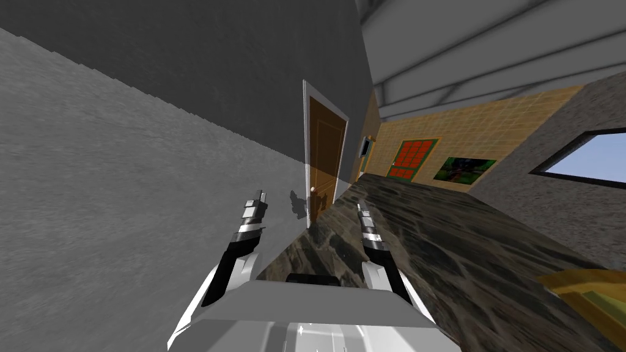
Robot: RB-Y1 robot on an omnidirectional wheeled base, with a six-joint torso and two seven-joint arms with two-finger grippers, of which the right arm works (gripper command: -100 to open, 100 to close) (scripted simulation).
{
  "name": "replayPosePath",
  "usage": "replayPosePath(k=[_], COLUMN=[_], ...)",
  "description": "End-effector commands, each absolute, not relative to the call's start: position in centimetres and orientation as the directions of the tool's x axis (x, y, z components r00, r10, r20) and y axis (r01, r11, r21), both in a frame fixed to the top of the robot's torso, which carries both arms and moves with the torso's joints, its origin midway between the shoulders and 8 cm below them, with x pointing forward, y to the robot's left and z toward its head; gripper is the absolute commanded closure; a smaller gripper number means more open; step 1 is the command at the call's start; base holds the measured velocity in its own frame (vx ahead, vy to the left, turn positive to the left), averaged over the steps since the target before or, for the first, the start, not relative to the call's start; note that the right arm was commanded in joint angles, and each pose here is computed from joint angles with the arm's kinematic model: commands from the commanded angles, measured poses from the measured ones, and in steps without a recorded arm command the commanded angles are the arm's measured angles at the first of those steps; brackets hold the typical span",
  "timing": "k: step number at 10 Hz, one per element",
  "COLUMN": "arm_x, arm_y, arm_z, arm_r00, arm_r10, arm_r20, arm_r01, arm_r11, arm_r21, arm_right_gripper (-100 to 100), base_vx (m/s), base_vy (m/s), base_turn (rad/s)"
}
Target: Pull the door open
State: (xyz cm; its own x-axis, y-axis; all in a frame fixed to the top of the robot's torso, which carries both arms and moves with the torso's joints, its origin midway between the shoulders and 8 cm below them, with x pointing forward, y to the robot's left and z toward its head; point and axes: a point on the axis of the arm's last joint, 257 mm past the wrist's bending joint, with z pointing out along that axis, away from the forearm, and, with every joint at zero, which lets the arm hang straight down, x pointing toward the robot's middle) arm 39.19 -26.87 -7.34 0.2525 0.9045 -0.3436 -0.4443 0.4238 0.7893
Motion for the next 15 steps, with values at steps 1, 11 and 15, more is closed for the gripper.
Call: replayPosePath(k=[1,11,15], arm_x=[39.8,41.4,41.6], arm_y=[-26.9,-27.8,-28.2], arm_z=[-8.5,-16.6,-19.7], arm_r00=[0.262,0.259,0.243], arm_r10=[0.881,0.714,0.633], arm_r20=[-0.395,-0.651,-0.735], arm_r01=[-0.424,-0.299,-0.259], arm_r11=[0.473,0.700,0.773], arm_r21=[0.772,0.649,0.580], arm_right_gripper=[-100,-100,-100], base_vx=[0.092,0.078,0.065], base_vy=[-0.010,-0.022,-0.027], base_turn=[0.153,0.135,0.133])
